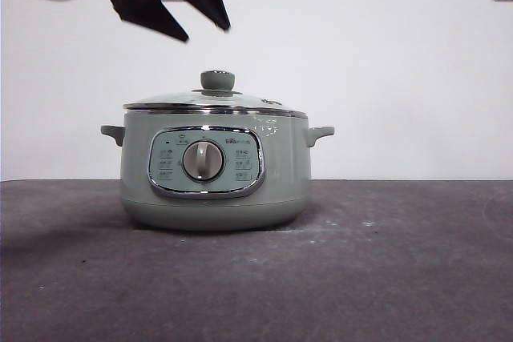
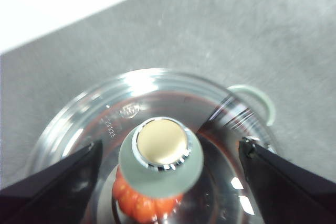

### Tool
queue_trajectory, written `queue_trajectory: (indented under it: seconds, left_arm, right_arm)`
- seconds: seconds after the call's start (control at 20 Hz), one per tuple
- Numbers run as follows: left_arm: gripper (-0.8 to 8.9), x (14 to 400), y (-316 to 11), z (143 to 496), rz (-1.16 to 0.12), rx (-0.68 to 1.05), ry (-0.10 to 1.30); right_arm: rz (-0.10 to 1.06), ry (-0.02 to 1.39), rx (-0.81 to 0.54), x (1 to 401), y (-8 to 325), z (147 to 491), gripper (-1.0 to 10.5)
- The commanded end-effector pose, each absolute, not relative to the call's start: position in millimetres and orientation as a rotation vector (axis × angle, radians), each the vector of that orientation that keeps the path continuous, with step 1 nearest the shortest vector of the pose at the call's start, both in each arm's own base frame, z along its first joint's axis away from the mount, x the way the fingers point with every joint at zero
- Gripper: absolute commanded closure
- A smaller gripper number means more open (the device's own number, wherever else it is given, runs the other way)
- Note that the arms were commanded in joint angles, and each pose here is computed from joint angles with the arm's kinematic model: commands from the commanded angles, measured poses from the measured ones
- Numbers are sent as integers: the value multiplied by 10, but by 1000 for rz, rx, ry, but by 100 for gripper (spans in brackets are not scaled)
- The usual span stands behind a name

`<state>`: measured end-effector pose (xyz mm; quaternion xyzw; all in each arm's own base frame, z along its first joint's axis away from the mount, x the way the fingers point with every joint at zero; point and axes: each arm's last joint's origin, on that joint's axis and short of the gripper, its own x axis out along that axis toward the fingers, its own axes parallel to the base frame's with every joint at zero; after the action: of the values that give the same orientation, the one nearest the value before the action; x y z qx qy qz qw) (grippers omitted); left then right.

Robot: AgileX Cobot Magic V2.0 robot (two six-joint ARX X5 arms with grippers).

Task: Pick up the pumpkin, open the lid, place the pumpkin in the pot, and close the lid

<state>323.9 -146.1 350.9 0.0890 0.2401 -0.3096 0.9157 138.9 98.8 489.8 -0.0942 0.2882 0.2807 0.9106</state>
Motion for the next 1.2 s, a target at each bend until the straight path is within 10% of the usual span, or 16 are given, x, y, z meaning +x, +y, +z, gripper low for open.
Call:
queue_trajectory:
  seconds: [0.05,0.45,0.6,0.7,1.2]
  left_arm:
    - [373,3080,-1383,3640,-636,179,497]
    - [434,2032,-981,4055,-770,132,689]
    - [796,1696,-850,4165,-813,114,694]
    - [822,1542,-785,4219,-818,112,678]
    - [817,1402,-723,4266,-811,116,655]
  right_arm:
    - [631,625,-176,1364,996,4882,350]
    - [773,751,-130,1284,998,4812,360]
    - [808,758,-114,1278,1006,4813,698]
    - [811,755,-120,1278,1006,4813,969]
    - [801,747,-105,1246,977,4831,946]
